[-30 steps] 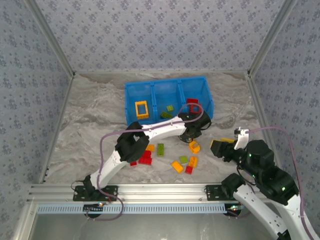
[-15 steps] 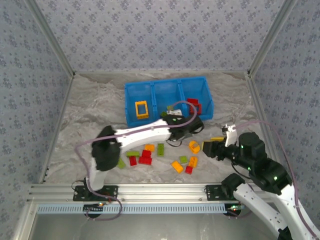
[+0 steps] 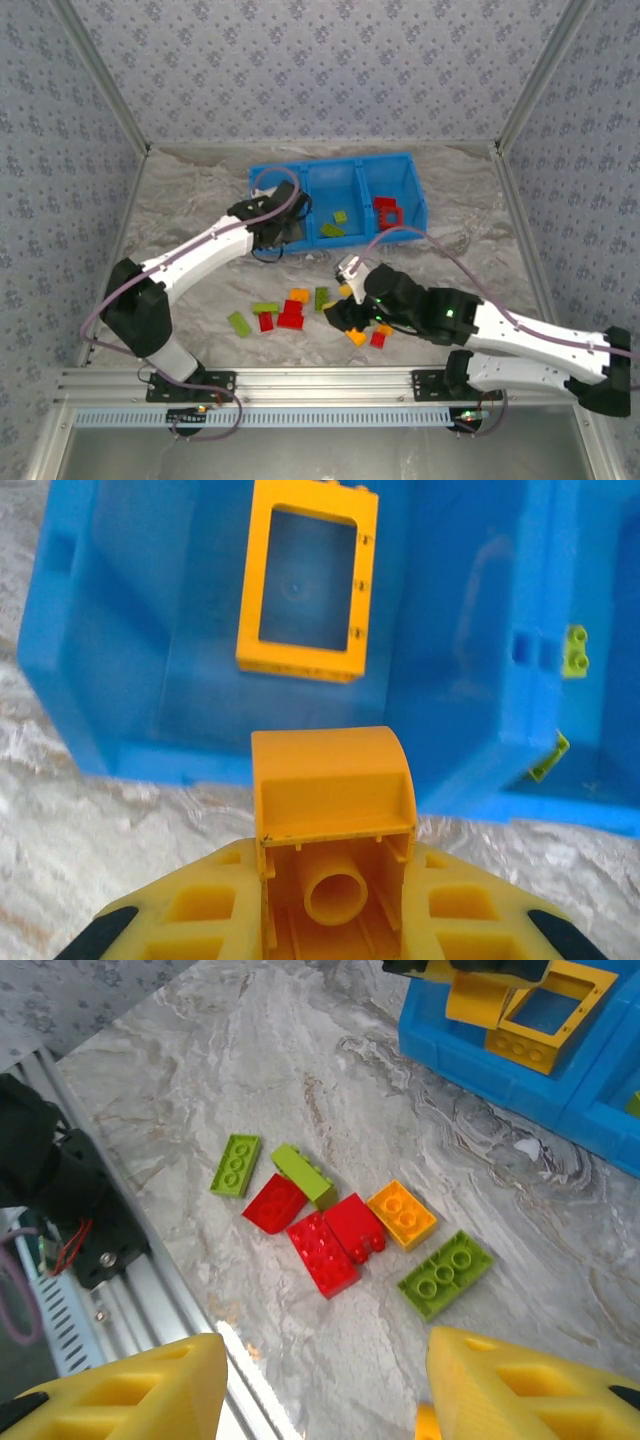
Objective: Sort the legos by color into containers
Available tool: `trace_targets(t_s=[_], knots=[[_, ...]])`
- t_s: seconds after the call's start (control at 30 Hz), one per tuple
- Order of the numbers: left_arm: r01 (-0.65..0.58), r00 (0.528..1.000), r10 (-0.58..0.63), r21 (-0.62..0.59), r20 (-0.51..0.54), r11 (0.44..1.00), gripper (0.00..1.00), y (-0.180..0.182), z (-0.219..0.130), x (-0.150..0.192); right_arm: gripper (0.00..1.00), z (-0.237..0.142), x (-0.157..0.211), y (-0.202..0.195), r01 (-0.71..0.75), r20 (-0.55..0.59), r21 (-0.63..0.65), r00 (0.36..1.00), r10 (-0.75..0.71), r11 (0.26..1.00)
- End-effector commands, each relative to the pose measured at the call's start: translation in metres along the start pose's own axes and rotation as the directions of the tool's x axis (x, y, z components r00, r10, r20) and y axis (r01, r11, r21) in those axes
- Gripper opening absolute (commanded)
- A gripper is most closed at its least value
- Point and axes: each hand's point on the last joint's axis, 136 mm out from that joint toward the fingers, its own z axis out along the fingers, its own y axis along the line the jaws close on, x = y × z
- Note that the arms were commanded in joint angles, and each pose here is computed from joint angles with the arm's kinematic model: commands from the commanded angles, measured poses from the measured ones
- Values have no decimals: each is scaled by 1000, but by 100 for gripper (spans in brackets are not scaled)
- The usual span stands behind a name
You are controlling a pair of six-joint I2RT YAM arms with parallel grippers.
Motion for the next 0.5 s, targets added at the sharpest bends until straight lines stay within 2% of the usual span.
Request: trace_targets(t_s=[0.0, 0.2, 0.47], knots=[[-37, 998, 43, 122, -46, 992, 18, -15, 20, -14, 58, 3, -41, -1, -32, 162, 63, 986, 21, 998], [-66, 995, 74, 114, -65, 991, 18, -15, 45, -23, 58, 19, -47, -1, -27, 151, 108, 988, 11, 994], [-84, 992, 95, 128, -87, 988, 19, -24, 78, -25, 58, 21, -44, -4, -46, 140, 115, 990, 29, 992]])
